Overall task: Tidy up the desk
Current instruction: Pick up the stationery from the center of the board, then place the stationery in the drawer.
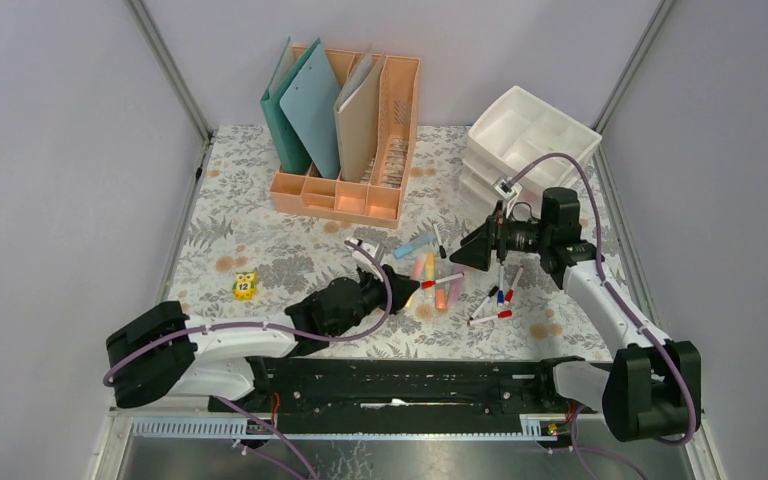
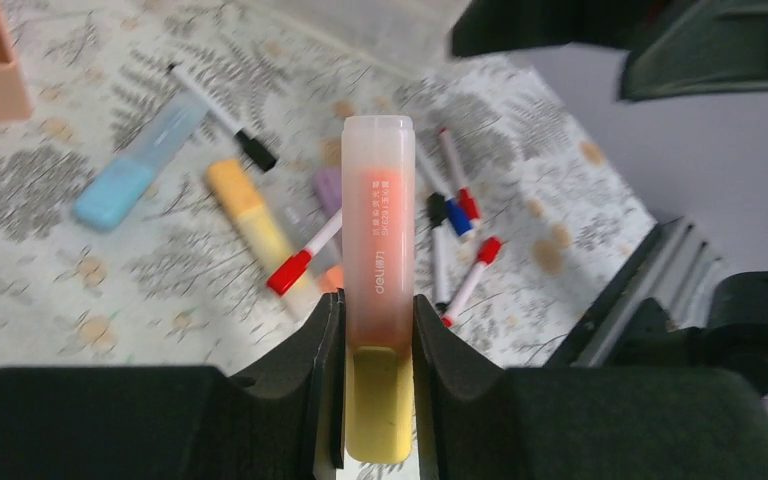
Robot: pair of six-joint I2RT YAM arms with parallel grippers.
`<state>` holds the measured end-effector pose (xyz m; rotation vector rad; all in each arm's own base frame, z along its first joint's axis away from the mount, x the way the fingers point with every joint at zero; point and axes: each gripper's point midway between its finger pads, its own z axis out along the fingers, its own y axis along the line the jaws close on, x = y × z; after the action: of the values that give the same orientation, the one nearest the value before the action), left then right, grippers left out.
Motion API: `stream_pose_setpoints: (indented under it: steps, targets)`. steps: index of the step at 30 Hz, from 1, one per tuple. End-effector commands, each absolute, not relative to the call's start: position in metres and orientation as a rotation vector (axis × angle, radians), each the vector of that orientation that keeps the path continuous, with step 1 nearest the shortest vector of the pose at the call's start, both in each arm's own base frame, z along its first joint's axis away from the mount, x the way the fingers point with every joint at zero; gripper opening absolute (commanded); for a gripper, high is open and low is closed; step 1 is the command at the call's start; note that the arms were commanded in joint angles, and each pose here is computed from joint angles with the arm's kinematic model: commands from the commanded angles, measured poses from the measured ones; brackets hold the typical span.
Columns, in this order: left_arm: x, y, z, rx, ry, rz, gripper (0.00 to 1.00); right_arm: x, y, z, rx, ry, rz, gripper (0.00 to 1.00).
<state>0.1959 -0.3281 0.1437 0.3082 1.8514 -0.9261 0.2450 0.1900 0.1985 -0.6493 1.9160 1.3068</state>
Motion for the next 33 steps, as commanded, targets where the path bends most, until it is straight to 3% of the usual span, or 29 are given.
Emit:
stream_pose_setpoints:
  steps: [1,12,21,26,31,33]
  targets:
    - [0.192,-0.354,0.198,0.305,1.643,-1.118,0.00,0.246,0.205,0.211,-0.625,1.871,1.430,1.00]
    - [0.192,-0.378,0.203,0.312,1.629,-1.158,0.00,0.248,0.214,0.201,-0.563,1.919,1.461,0.98]
    - [0.196,-0.391,0.208,0.319,1.626,-1.121,0.00,0.244,0.226,0.190,-0.563,1.964,1.484,0.82]
    - [0.202,-0.399,0.203,0.328,1.669,-1.015,0.00,0.244,0.229,0.186,-0.567,1.989,1.473,0.60]
    - [0.204,-0.402,0.200,0.336,1.691,-0.934,0.00,0.248,0.228,0.188,-0.572,1.991,1.442,0.19]
    - [0.204,-0.401,0.199,0.344,1.698,-0.924,0.08,0.249,0.227,0.191,-0.580,1.988,1.427,0.03]
